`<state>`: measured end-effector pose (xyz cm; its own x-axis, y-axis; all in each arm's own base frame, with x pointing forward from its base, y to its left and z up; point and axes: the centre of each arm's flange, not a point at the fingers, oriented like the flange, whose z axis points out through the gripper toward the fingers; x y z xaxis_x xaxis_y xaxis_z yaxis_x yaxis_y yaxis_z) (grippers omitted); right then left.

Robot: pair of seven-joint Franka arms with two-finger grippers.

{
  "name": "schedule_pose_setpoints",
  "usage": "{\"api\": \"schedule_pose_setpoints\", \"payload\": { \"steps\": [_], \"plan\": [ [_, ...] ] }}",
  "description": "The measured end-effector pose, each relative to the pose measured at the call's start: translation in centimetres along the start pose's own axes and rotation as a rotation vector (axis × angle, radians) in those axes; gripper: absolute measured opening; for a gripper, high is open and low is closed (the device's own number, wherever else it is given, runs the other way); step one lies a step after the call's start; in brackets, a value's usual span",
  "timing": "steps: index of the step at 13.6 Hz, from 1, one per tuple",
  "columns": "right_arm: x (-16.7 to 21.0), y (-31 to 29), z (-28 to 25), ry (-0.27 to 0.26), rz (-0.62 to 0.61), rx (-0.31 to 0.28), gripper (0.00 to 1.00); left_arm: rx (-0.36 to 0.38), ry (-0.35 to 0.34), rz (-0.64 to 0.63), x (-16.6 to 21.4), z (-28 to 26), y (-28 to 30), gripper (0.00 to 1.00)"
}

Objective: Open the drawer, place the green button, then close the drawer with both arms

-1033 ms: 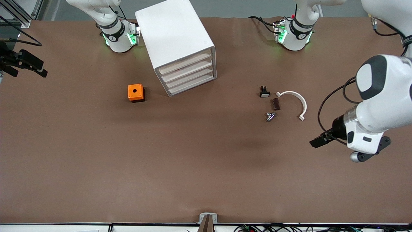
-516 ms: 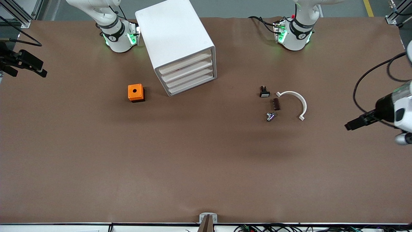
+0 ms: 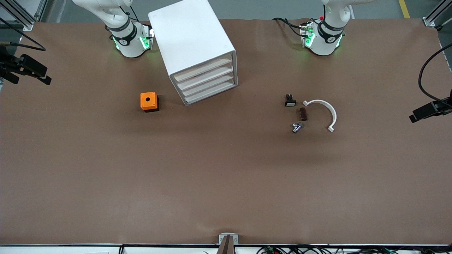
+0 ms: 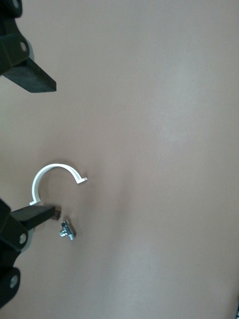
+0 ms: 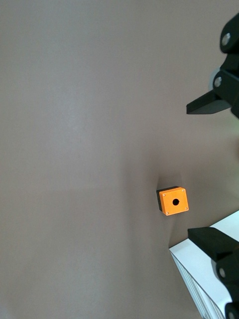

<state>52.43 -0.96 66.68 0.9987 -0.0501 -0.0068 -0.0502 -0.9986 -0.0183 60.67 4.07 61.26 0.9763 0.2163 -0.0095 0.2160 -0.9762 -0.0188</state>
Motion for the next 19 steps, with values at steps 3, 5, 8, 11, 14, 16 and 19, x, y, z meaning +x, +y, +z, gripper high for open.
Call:
{"api": "schedule_pose_setpoints", "payload": {
  "steps": [3,5,8,11,14,16,19],
  "plan": [
    [0.0,0.0,0.0,0.0,0.0,0.0,1.0,0.004,-0.018,0.007,-0.8,-0.4,0.2,1.0],
    [0.0,0.0,0.0,0.0,0.0,0.0,1.0,0.006,-0.026,0.009,-1.8,-0.8,0.1,1.0],
    [0.0,0.0,0.0,0.001,0.0,0.0,1.0,0.008,-0.023,0.018,-4.8,-1.2,-0.1,1.0],
    [0.0,0.0,0.0,0.001,0.0,-0.001,1.0,0.016,-0.006,0.057,-8.7,-1.9,1.1,1.0],
    [0.0,0.0,0.0,0.001,0.0,-0.001,1.0,0.021,0.002,0.075,-10.3,-2.4,1.9,1.0],
    [0.0,0.0,0.0,0.001,-0.001,-0.001,1.0,0.025,0.001,0.091,-11.0,-2.4,2.6,1.0],
    [0.0,0.0,0.0,0.001,-0.001,-0.001,1.0,0.027,0.01,0.111,-11.8,-2.9,3.6,1.0]
  ]
}}
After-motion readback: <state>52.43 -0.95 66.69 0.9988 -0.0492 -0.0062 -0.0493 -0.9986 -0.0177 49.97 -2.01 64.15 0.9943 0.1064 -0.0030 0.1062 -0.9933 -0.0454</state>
